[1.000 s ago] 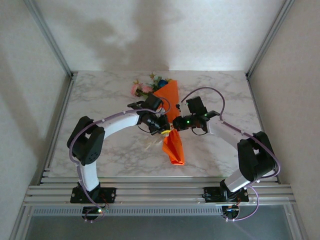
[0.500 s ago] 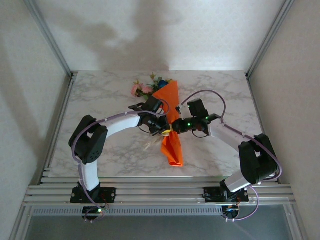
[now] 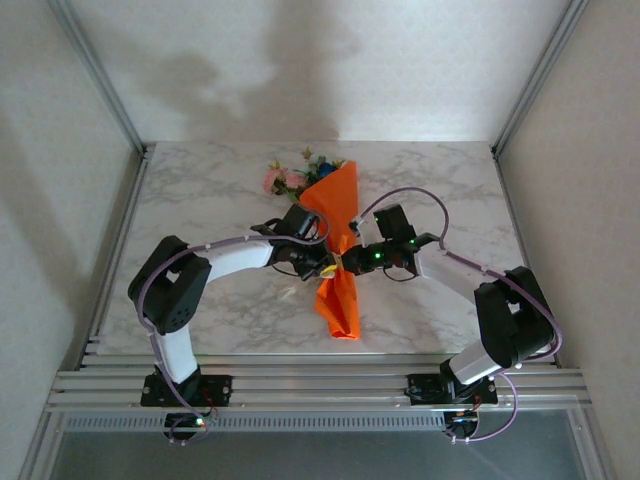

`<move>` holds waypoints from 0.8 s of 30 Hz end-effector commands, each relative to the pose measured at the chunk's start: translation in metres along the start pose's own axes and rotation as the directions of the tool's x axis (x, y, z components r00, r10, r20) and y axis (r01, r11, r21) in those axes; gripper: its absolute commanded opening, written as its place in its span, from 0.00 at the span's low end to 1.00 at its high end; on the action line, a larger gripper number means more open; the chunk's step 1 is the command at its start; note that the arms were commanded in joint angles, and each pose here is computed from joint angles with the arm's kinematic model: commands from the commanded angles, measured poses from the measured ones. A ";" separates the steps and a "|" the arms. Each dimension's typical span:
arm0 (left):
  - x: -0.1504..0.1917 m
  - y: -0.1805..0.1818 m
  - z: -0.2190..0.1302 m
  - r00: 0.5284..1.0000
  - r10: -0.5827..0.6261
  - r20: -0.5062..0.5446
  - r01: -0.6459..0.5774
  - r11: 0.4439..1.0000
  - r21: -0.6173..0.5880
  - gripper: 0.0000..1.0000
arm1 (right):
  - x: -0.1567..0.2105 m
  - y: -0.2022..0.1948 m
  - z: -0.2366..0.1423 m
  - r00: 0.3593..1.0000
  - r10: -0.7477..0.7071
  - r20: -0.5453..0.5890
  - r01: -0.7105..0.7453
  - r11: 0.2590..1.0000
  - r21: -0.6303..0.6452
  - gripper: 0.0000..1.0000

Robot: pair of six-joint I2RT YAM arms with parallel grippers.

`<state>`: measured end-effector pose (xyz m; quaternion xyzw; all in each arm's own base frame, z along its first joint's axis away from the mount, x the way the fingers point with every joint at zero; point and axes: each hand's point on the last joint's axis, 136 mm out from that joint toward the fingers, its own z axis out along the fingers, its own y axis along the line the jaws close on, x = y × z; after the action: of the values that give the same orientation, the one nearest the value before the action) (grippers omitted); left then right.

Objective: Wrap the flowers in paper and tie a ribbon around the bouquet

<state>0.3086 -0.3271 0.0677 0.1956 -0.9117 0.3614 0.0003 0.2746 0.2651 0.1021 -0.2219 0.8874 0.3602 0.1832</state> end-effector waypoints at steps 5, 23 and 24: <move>-0.006 -0.006 -0.009 0.998 -0.044 0.041 0.042 0.998 0.054 0.00 | 0.009 0.008 0.013 0.999 0.008 -0.039 -0.010 0.999 -0.051 0.00; -0.004 -0.011 -0.021 0.997 -0.061 0.053 0.057 0.995 0.082 0.00 | 0.019 -0.022 0.026 0.987 0.134 -0.093 -0.126 0.988 0.089 0.00; -0.004 -0.013 -0.023 0.997 -0.061 0.054 0.057 0.995 0.081 0.00 | 0.019 -0.023 0.026 0.985 0.146 -0.096 -0.137 0.986 0.093 0.00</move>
<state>0.3090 -0.3225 0.0780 0.2264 -0.8956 0.3827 -0.0097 0.2747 0.2666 0.0717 -0.1846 0.9103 0.3435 0.1389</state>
